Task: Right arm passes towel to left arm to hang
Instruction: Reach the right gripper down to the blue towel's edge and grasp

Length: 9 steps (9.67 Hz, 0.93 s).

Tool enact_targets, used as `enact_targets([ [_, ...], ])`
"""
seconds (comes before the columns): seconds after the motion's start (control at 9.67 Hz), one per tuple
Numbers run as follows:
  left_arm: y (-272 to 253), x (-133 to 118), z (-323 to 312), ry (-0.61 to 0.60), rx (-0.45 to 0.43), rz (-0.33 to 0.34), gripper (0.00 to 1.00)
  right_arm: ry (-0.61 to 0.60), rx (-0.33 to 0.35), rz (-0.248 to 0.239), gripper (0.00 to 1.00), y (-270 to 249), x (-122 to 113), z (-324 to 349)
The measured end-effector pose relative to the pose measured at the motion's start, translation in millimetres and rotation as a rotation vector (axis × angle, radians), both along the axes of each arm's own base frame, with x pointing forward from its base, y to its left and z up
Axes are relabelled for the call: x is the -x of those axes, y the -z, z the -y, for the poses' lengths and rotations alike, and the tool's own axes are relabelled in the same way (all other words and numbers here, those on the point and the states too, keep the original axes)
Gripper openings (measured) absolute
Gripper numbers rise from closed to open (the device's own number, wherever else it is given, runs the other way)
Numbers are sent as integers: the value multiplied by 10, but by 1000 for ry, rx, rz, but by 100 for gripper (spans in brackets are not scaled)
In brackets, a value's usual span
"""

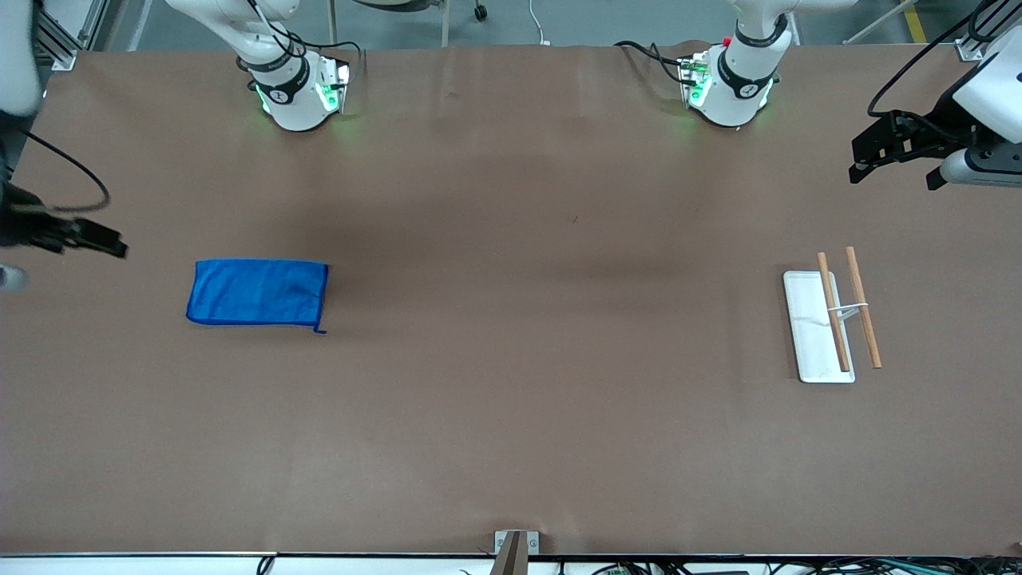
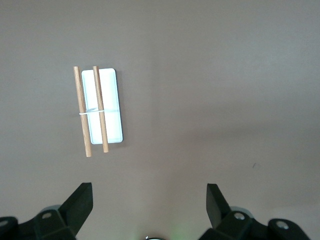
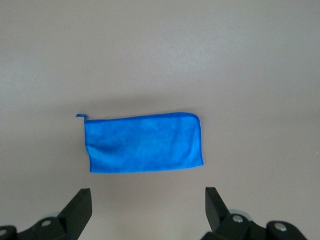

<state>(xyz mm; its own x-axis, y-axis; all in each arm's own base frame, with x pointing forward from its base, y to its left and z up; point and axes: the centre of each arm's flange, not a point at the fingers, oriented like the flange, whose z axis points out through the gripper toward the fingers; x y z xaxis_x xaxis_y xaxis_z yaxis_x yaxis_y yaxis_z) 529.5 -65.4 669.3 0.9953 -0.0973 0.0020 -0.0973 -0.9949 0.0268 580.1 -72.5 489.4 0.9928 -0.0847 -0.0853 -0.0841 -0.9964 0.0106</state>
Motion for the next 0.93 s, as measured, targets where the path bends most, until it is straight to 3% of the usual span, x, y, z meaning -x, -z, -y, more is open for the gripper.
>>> enact_targets([
  [0.21,23,-13,6,1,0,-4,100,-45,2,35,100,916,57,-204],
  [0.52,97,-67,13,2,-1,-15,100,-90,0,43,100,2293,409,-450],
  [0.72,9,-29,11,2,1,2,100,-94,1,67,100,2870,605,-473],
  [0.93,-82,26,5,1,2,20,100,-109,6,69,100,3100,683,-464],
])
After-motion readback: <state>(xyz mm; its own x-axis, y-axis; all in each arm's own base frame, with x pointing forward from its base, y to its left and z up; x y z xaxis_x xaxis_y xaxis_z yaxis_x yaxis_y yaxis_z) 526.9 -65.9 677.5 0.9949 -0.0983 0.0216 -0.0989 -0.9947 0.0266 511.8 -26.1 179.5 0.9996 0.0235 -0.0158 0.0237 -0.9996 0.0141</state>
